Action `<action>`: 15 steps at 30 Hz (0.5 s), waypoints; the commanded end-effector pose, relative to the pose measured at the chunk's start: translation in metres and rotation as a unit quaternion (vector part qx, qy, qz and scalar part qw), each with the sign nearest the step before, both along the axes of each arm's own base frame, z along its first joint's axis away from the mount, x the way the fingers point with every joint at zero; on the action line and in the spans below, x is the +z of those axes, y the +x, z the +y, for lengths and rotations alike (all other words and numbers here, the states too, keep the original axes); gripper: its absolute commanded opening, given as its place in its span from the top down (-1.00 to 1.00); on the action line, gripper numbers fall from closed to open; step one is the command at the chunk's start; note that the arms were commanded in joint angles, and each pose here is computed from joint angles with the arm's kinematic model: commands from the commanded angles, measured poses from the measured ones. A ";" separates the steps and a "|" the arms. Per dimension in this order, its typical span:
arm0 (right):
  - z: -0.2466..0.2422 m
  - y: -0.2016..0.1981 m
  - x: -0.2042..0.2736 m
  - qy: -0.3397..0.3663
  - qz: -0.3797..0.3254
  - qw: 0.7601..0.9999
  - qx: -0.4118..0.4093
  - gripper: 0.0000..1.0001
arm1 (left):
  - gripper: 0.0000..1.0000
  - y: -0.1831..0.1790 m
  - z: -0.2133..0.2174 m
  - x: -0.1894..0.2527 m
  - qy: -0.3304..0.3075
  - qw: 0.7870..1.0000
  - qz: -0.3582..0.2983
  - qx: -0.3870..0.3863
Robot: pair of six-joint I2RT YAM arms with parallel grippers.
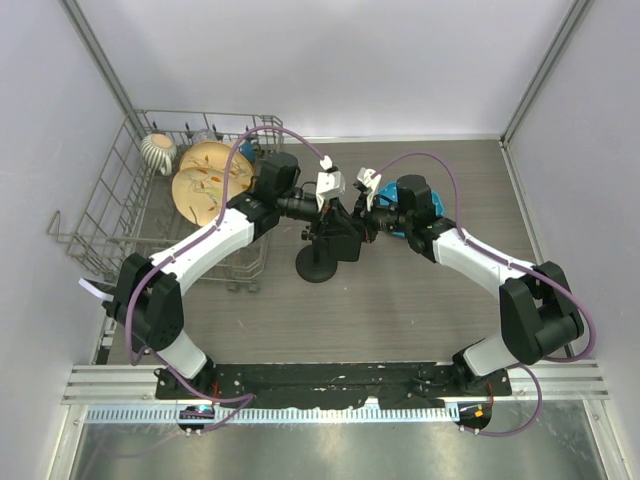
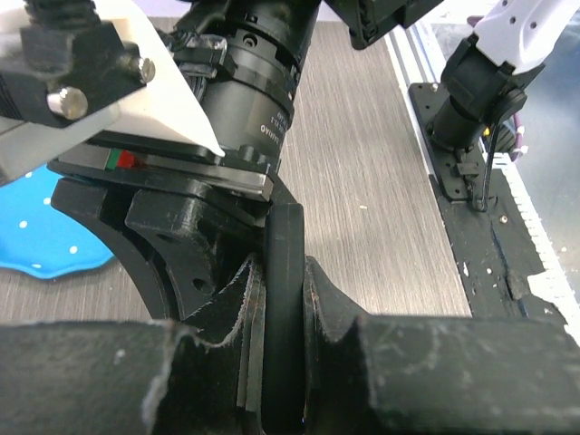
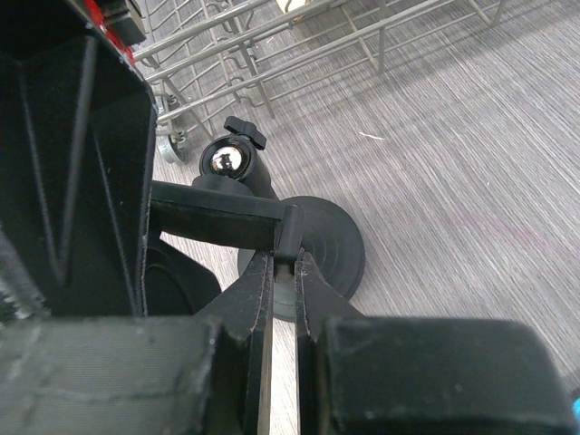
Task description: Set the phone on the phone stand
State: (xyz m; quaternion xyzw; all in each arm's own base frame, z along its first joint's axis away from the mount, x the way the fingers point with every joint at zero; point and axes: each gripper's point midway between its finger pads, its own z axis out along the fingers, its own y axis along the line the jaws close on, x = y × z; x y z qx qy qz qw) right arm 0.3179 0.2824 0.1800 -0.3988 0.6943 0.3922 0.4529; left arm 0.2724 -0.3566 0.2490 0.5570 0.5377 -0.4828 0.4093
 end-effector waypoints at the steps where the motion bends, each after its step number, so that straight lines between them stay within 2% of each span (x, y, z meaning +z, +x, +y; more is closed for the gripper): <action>1: 0.004 -0.006 0.003 0.010 0.000 1.000 0.012 0.98 | 1.00 0.020 0.005 0.020 -0.003 0.997 -0.070 0.020; 15: 0.000 0.004 0.004 0.014 -0.010 1.000 -0.024 0.99 | 1.00 0.035 0.025 0.032 -0.015 0.993 -0.091 0.068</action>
